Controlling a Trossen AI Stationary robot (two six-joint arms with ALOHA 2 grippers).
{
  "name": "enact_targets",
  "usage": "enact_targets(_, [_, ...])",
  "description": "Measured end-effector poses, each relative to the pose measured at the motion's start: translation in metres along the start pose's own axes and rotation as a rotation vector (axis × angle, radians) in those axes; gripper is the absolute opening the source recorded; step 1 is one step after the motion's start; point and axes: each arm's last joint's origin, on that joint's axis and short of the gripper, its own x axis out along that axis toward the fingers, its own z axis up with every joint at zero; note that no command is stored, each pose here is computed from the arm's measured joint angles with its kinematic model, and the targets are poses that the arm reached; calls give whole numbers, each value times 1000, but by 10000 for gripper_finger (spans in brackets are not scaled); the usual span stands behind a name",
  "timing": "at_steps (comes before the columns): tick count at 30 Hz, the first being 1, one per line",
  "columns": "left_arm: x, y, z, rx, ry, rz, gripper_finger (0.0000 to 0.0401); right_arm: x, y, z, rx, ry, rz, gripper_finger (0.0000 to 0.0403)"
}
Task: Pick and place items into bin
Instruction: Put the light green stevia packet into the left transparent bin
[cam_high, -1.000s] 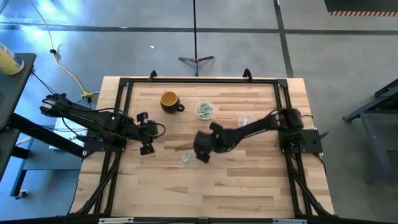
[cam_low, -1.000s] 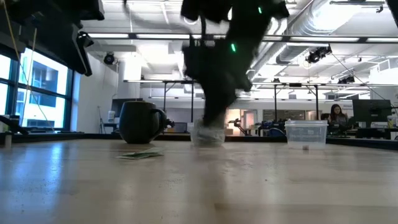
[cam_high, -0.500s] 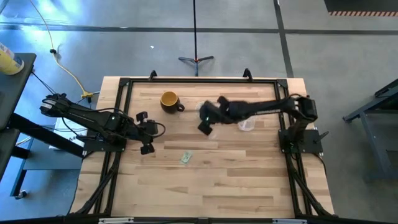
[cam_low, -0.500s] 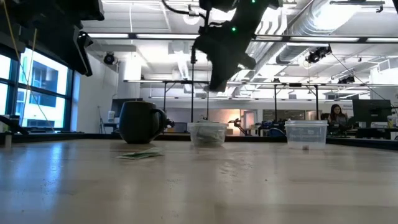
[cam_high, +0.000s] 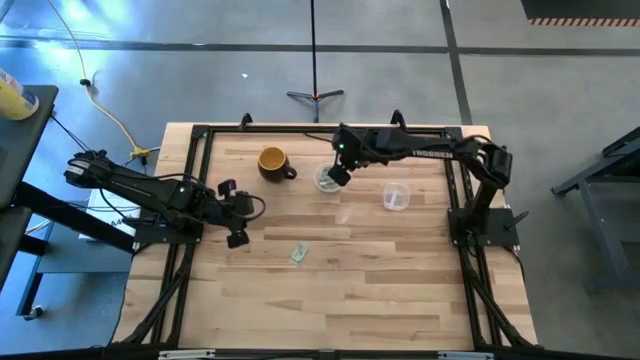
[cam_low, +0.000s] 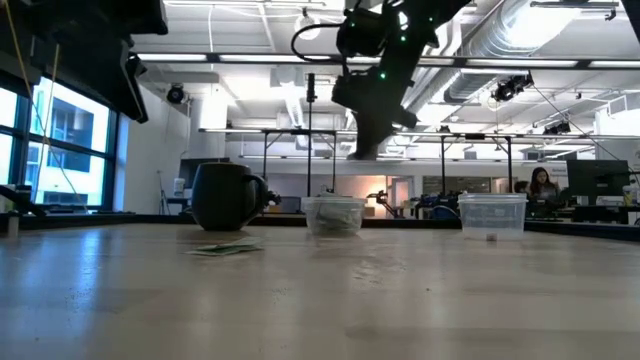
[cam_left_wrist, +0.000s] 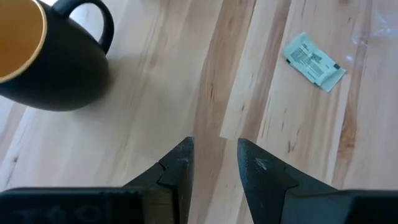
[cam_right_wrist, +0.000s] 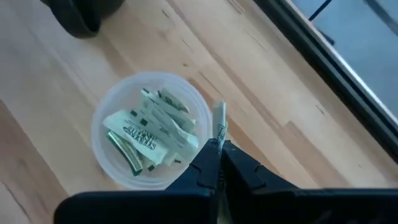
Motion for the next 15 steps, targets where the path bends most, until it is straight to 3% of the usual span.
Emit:
enact_targets(8, [0, -1, 2, -42, -16, -7, 156, 32, -4, -1, 0, 89, 128, 3])
enact_targets(11, [0, -1, 3, -49, -31, -7, 156, 50, 1, -6, -21, 125, 128, 2])
enact_targets(15, [0, -1, 4, -58, -39, 0, 156, 61, 6, -5, -21, 105, 170, 3])
